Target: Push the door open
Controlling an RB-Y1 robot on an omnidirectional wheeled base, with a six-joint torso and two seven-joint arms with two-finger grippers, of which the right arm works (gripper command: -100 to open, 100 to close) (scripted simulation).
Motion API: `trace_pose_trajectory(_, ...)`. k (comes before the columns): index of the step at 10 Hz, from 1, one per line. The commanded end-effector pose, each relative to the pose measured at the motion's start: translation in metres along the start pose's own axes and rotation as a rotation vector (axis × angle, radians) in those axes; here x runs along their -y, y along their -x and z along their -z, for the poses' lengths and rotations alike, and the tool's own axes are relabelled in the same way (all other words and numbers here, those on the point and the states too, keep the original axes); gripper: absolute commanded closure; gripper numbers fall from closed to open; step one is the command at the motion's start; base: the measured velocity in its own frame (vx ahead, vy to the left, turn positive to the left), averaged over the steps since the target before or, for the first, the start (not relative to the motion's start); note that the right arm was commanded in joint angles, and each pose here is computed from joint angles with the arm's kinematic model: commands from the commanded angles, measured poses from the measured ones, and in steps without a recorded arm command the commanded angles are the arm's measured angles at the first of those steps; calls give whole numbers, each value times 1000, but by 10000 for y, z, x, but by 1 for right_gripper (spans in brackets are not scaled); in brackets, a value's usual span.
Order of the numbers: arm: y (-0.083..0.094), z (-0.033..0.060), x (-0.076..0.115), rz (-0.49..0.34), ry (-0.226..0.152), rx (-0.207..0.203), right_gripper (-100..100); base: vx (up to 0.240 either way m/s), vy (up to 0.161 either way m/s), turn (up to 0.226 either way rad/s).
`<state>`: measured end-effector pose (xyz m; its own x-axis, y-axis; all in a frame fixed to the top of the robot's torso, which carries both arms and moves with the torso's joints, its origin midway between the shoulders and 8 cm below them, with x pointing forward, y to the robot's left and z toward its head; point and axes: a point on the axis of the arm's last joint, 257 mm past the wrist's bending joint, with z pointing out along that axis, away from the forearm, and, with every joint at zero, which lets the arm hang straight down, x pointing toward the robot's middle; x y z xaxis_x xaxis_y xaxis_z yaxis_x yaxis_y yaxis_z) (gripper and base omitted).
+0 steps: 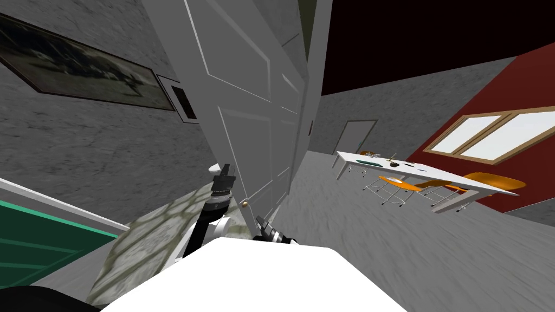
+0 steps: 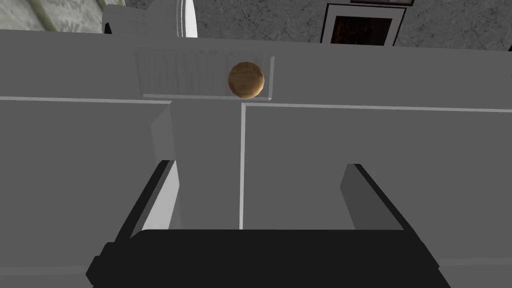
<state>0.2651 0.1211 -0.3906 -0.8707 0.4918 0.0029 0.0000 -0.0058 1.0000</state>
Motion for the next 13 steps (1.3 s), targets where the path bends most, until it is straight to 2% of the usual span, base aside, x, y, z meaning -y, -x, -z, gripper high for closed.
trace_pose_trajectory(1, 9, -14, 4, 0, 0, 5, -100, 111, 170, 39)
trace_pose_trajectory(3, 9, -16, 4, 0, 0, 6, -100, 87, 123, 9)
trace_pose_trajectory(4, 9, -16, 4, 0, 0, 6, 100, -7, -9, 0)
trace_pose_trajectory(9, 9, -16, 4, 0, 0, 6, 100, -11, -16, 1)
trace_pose_trajectory(10, 150, -31, 5, 3, -1, 46, -100, -33, 92, -80)
trace_pose_trajectory(13, 386, -48, 6, 7, -3, 115, -100, -64, 193, -97)
